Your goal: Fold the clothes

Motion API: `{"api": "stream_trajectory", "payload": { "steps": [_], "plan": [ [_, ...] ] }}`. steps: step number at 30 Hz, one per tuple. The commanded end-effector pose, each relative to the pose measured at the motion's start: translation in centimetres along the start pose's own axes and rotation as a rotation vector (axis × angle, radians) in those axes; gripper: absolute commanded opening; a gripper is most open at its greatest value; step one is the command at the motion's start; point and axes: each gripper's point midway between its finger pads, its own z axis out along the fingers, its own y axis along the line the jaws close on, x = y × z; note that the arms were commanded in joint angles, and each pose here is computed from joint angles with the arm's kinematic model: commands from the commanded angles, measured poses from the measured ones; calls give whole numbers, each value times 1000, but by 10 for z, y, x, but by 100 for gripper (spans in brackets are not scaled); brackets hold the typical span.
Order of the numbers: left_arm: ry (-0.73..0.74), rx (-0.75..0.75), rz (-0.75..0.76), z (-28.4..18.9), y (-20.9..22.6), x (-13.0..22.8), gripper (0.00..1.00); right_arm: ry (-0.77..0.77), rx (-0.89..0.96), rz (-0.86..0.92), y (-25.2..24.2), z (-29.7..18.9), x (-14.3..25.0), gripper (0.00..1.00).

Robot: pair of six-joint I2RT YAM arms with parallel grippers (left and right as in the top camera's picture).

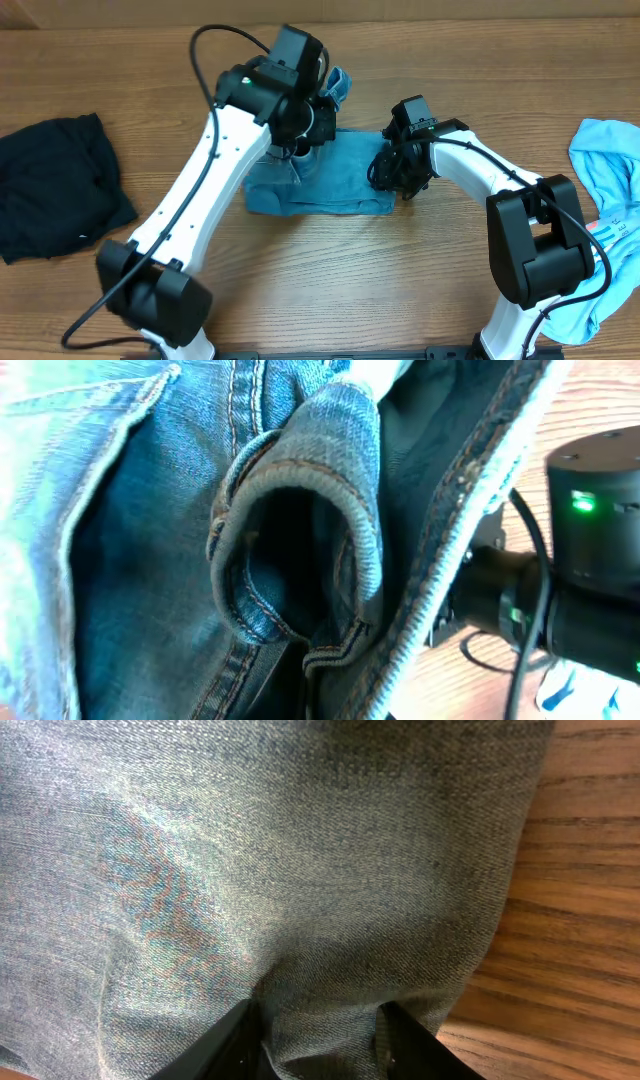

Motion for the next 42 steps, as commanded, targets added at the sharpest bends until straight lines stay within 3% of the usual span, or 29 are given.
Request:
{"api": "stream_trajectory", "payload": {
  "steps": [1,4,10,16,21,23,25,28,29,31,35,40,42],
  "plan": [
    [62,14,-11,29,-9,8,6,109,44,30,-17,34,25,42],
    [80,65,7,48,-23,8,10,109,44,30,-17,34,25,42],
    [96,68,14,59,-26,11,10,97,60,45,-20,26,19,41],
    [95,69,14,59,-27,10,10,-118,115,68,-20,-62,-38,47],
    [77,157,38,59,-49,7,16,-257,133,107,-29,-127,-58,47],
    [65,184,64,60,-61,7,25,-272,133,120,-33,-137,-57,47],
    [85,245,97,61,-82,16,64,-271,135,127,-36,-139,-56,47],
    [150,411,202,54,-123,39,78,-272,135,126,-36,-139,-56,47],
    [151,427,242,53,-126,42,75,-271,135,127,-36,-139,-56,48],
    [141,395,251,55,-115,38,73,-258,138,129,-36,-138,-53,48],
    [98,324,120,43,-57,0,72,-218,95,126,-29,-135,-45,51],
    [-6,247,-13,22,29,-49,75,-133,-199,16,30,-132,-31,55],
    [-29,91,-111,16,89,-57,77,-87,-267,-15,53,-127,-21,58]
  ]
}}
